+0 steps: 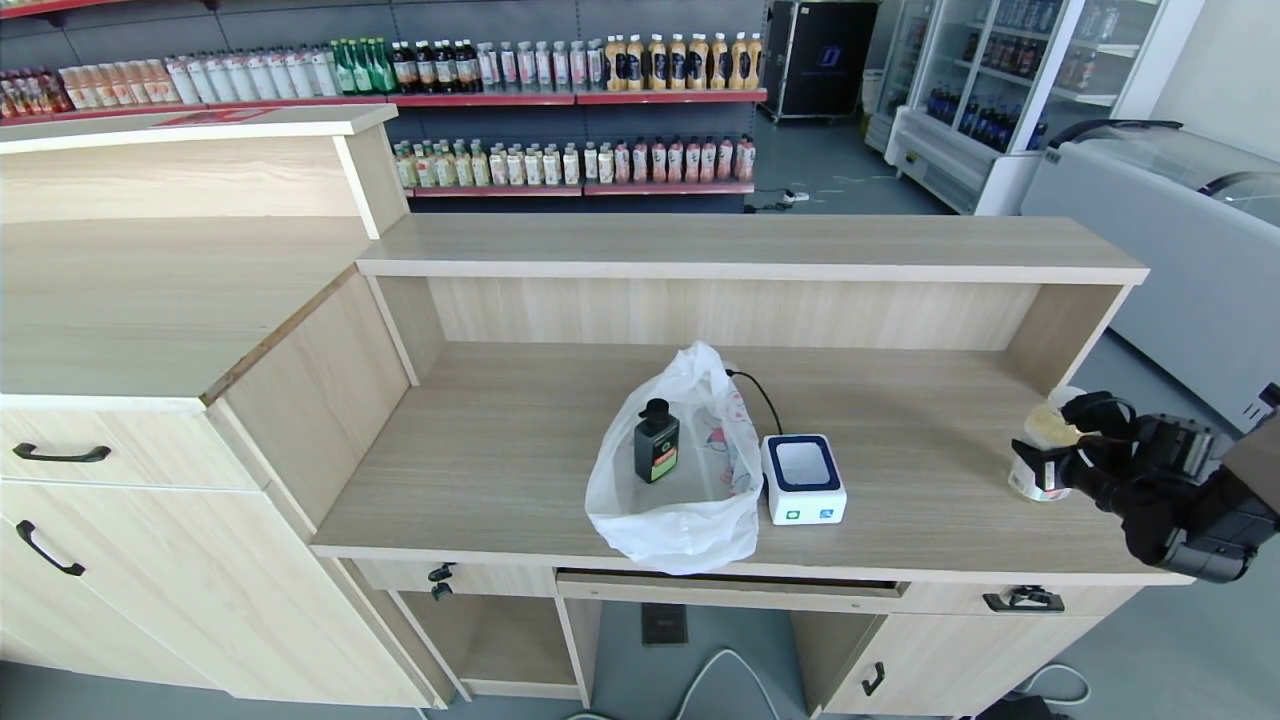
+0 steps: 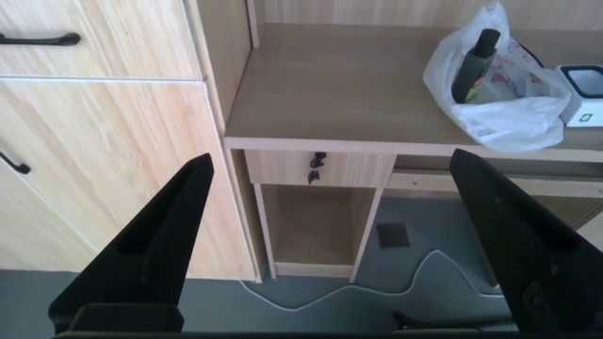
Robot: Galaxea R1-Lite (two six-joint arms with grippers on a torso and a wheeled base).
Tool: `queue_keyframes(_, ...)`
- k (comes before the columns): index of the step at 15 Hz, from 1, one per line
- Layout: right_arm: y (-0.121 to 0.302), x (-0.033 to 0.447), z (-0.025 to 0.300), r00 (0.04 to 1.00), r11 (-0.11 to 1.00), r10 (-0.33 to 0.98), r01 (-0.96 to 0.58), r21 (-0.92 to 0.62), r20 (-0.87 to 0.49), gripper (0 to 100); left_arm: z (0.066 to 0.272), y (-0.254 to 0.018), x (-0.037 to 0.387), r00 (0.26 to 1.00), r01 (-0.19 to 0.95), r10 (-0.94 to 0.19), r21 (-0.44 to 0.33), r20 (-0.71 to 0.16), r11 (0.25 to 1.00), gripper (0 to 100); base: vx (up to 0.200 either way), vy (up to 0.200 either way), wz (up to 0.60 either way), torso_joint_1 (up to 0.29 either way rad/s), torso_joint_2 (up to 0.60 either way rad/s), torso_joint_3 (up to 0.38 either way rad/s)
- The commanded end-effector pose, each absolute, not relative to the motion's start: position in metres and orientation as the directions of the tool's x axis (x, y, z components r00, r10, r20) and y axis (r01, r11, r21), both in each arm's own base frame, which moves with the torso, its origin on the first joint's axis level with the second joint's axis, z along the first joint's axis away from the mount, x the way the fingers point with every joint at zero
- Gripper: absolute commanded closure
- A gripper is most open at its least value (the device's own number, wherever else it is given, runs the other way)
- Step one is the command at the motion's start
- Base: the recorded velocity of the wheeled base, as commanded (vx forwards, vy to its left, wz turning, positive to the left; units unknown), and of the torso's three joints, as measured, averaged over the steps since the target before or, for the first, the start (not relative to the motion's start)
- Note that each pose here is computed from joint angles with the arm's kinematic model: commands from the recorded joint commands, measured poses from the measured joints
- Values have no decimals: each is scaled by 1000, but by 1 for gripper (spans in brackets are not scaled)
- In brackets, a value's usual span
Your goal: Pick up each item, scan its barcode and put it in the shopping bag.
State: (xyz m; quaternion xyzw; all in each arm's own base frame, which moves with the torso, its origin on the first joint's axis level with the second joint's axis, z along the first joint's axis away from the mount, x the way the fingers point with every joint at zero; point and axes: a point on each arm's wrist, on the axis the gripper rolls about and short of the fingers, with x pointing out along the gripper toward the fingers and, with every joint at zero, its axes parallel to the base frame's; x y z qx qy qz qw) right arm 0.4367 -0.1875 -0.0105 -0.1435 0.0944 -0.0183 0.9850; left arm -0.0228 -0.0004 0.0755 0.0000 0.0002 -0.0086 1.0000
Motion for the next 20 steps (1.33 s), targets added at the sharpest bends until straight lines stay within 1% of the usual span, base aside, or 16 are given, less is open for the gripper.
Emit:
queue_keyframes(1,-187,437,13,989,966,-62,26,-256,-135,100,76,0,-23,1000,17,-17,-2,-2,1000,0,0,0,0,0,0,0)
queue_keyframes(2,-183,435,34,991,979,-58,33,-199,-121,100,76,0,-23,1000,17,-17,0,-2,1000,0,0,0,0,0,0,0)
queue_keyframes(3,-172,427,75,989,995,-40,27,-92,-143,100,75,0,-23,1000,17,-17,0,0,1000,0,0,0,0,0,0,0)
queue_keyframes(4,-156,410,121,982,999,10,0,53,-189,100,75,0,-23,1000,17,-17,-2,0,1000,0,0,0,0,0,0,0)
queue_keyframes(5,-140,386,168,969,978,123,-82,191,-213,100,76,0,-23,1000,17,-17,0,-2,1000,0,0,0,0,0,0,0)
queue_keyframes(6,-126,357,209,944,941,244,-174,291,-223,100,76,0,-23,1000,17,-17,0,-2,1000,0,0,0,0,0,0,0)
queue_keyframes(7,-113,330,237,915,906,343,-264,331,-210,100,76,0,-23,1000,17,-17,-2,-2,1000,0,0,0,0,0,0,0)
queue_keyframes(8,-104,310,255,884,871,427,-347,348,-188,100,76,0,-23,1000,17,-17,0,-2,1000,0,0,0,0,0,0,0)
queue_keyframes(9,-96,293,266,848,831,504,-423,361,-166,100,76,0,-23,1000,17,-17,0,-2,1000,0,0,0,0,0,0,0)
queue_keyframes(10,-85,271,278,788,765,602,-521,379,-133,100,76,0,-23,1000,17,-17,-2,-2,1000,0,0,0,0,0,0,0)
queue_keyframes(11,-79,260,283,753,727,648,-565,389,-117,100,76,0,-23,1000,17,-17,0,-2,1000,0,0,0,0,0,0,0)
queue_keyframes(13,-55,226,296,621,594,781,-699,399,-75,100,75,0,-23,1000,17,-17,0,0,1000,0,0,0,0,0,0,0)
queue_keyframes(15,-34,203,305,516,489,855,-767,416,-54,100,76,0,-23,1000,17,-17,0,-2,1000,0,0,0,0,0,0,0)
queue_keyframes(18,-3,182,310,401,385,915,-831,400,-47,100,76,0,-23,1000,17,-17,0,-2,1000,0,0,0,0,0,0,0)
queue_keyframes(19,5,173,308,366,353,929,-847,397,-46,100,76,0,-23,1000,17,-17,-2,-2,1000,0,0,0,0,0,0,0)
queue_keyframes(20,7,172,306,354,343,934,-849,401,-48,100,76,0,-23,1000,17,-17,0,-2,1000,0,0,0,0,0,0,0)
